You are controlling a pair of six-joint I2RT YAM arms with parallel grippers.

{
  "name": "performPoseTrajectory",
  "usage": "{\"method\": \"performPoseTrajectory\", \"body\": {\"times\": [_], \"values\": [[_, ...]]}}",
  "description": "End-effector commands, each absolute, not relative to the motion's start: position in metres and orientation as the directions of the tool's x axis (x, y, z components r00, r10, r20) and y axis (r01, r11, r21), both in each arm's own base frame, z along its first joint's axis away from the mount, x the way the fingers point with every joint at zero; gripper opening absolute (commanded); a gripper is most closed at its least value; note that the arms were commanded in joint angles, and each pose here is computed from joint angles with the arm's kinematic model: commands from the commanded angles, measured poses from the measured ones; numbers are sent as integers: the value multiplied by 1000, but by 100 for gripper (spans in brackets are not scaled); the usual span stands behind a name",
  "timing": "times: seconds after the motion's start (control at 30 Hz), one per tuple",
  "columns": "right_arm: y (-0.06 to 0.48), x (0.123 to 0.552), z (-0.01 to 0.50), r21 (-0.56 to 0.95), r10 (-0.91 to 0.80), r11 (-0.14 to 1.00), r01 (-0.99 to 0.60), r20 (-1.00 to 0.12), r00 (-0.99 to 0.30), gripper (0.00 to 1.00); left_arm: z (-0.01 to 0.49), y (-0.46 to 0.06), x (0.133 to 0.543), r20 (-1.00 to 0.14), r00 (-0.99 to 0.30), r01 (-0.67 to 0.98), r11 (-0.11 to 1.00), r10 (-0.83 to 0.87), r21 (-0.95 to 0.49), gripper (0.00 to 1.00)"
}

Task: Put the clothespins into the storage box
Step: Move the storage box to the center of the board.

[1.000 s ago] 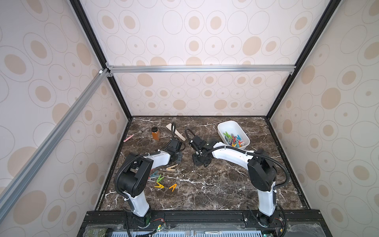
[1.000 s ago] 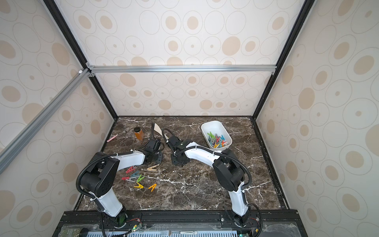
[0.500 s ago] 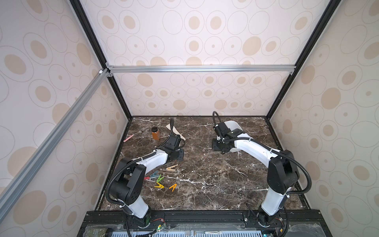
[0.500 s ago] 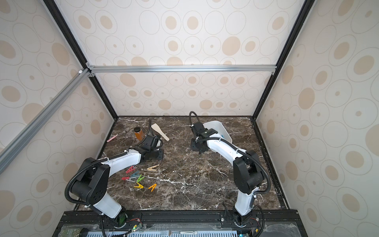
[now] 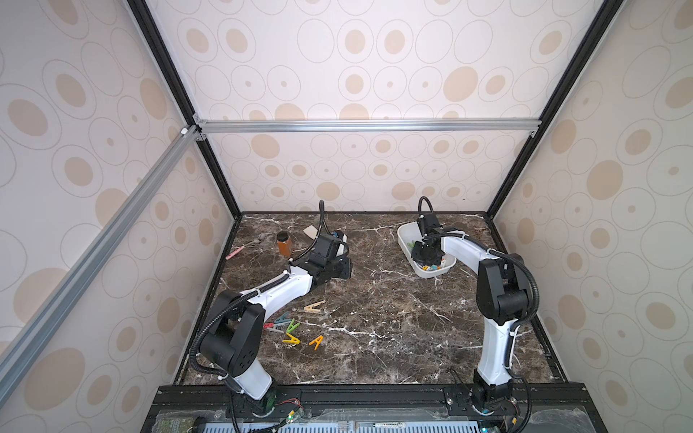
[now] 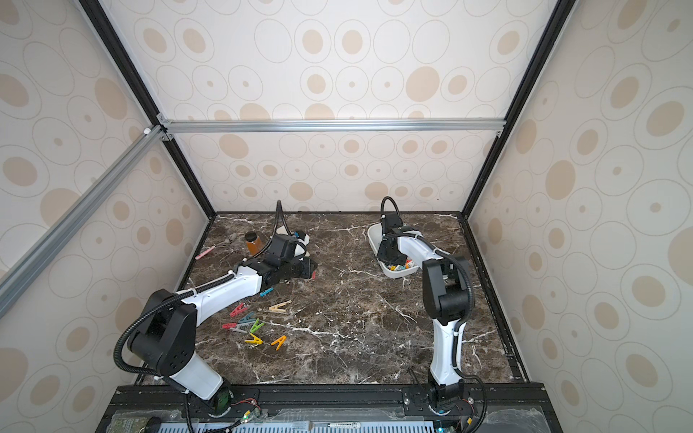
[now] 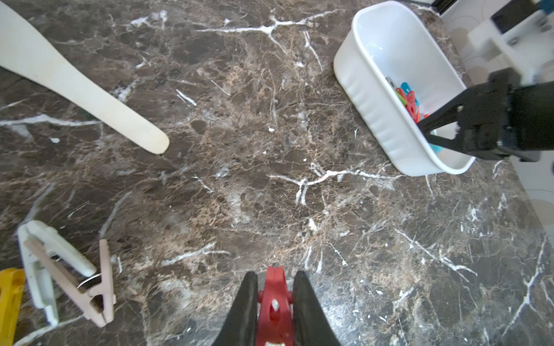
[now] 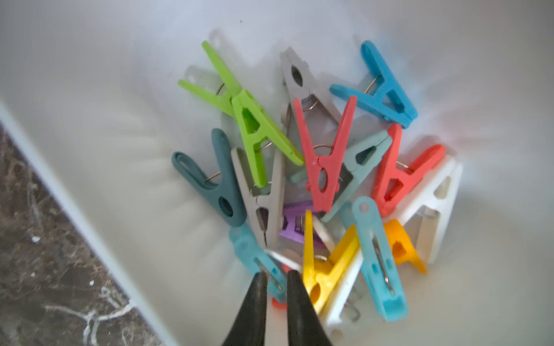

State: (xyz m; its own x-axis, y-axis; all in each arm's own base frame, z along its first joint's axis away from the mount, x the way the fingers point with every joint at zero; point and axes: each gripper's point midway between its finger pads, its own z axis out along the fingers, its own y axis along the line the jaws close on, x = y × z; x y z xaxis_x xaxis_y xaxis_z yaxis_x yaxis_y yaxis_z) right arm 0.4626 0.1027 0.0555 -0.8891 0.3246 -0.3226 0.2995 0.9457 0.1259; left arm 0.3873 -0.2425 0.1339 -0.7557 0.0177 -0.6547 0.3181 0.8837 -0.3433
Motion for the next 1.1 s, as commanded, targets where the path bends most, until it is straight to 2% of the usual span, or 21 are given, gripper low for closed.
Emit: {"method": "performPoseTrajectory", "body": {"times": [0.0, 0.23, 0.57, 0.7, 0.83, 1.07], "values": [[109, 464, 53, 133, 299, 954, 270, -298, -906, 13, 154, -258, 399, -684, -729, 344, 861, -6, -374, 21], [139, 443, 47, 211, 240, 958, 193, -226, -944, 12, 163, -277, 409, -700, -714, 380, 843, 5, -381, 21], [236, 348, 37, 249, -1, 968, -31, -118, -993, 12, 170, -302, 429, -729, -685, 402, 840, 11, -365, 21], [259, 332, 56, 310, -39, 947, -78, -129, -991, 12, 166, -307, 435, -729, -685, 396, 844, 8, -362, 21], [241, 336, 100, 306, -6, 949, -76, -223, -975, 13, 170, -324, 441, -736, -677, 413, 832, 9, -370, 21], [156, 343, 142, 301, 231, 945, 128, -339, -912, 15, 152, -381, 434, -735, -676, 483, 783, 50, -391, 22]]}}
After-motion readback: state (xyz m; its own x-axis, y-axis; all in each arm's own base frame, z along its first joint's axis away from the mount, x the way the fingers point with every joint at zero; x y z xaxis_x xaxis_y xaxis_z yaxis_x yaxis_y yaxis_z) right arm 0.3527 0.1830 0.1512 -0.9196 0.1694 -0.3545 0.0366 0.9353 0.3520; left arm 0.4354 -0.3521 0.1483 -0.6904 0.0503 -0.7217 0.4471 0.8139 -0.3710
